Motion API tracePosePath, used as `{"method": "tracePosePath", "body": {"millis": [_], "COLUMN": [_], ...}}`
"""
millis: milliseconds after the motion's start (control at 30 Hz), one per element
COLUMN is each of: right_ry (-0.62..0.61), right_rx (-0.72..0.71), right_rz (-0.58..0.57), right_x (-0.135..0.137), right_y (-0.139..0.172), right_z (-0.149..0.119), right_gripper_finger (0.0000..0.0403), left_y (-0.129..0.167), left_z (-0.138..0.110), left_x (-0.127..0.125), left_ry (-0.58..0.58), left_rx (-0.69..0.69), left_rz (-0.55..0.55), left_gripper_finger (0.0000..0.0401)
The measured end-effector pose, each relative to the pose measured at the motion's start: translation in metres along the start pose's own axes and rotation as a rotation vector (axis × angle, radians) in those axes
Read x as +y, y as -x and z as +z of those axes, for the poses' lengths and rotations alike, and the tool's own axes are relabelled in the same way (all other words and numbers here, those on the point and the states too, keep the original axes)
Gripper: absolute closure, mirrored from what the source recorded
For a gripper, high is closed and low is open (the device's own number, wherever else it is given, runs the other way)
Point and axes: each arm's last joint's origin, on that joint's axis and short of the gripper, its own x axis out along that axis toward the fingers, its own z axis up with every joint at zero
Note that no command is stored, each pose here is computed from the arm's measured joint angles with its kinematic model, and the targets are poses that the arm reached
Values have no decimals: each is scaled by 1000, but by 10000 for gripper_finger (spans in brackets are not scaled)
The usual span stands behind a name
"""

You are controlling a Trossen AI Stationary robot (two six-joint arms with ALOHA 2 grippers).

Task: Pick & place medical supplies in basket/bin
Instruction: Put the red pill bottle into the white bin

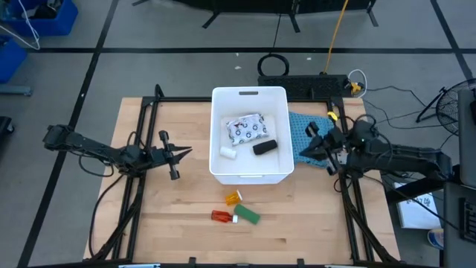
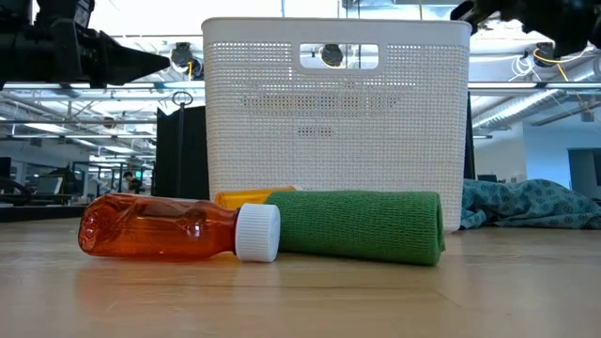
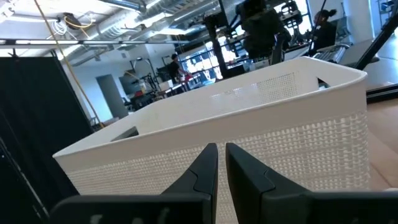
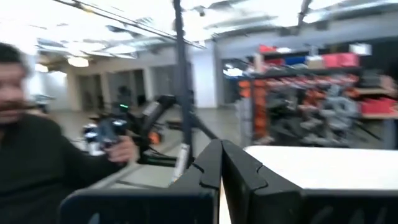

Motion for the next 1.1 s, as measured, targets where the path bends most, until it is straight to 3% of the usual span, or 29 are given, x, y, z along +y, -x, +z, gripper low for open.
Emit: {"method": "tracePosePath", "body": {"millis": [133, 333, 633, 800, 933, 1100], "right_ry": [-19, 60, 161, 213, 284, 282], "right_rx": [-9, -4, -14, -78, -214, -211], "right_rz": [78, -8, -10, 1, 14, 39], "right_x": [10, 14, 14, 16, 19, 20], "right_y": [1, 4, 9, 19, 23, 23], "right_z": [-17, -38, -55, -71, -59, -59], "right_gripper_finger": [403, 403, 403, 403, 403, 403], "left_y": [0, 0, 0, 0, 0, 0], "left_z": [0, 0, 0, -1, -1, -1], "left_x": [0, 0, 0, 0, 0, 1], "left_ry": [0, 6, 37, 128, 136, 211], "left_rx": [1, 1, 1, 8, 12, 18], "left_rz": [0, 0, 0, -3, 10, 29], "left_gripper_finger": [364, 364, 364, 364, 364, 364]}}
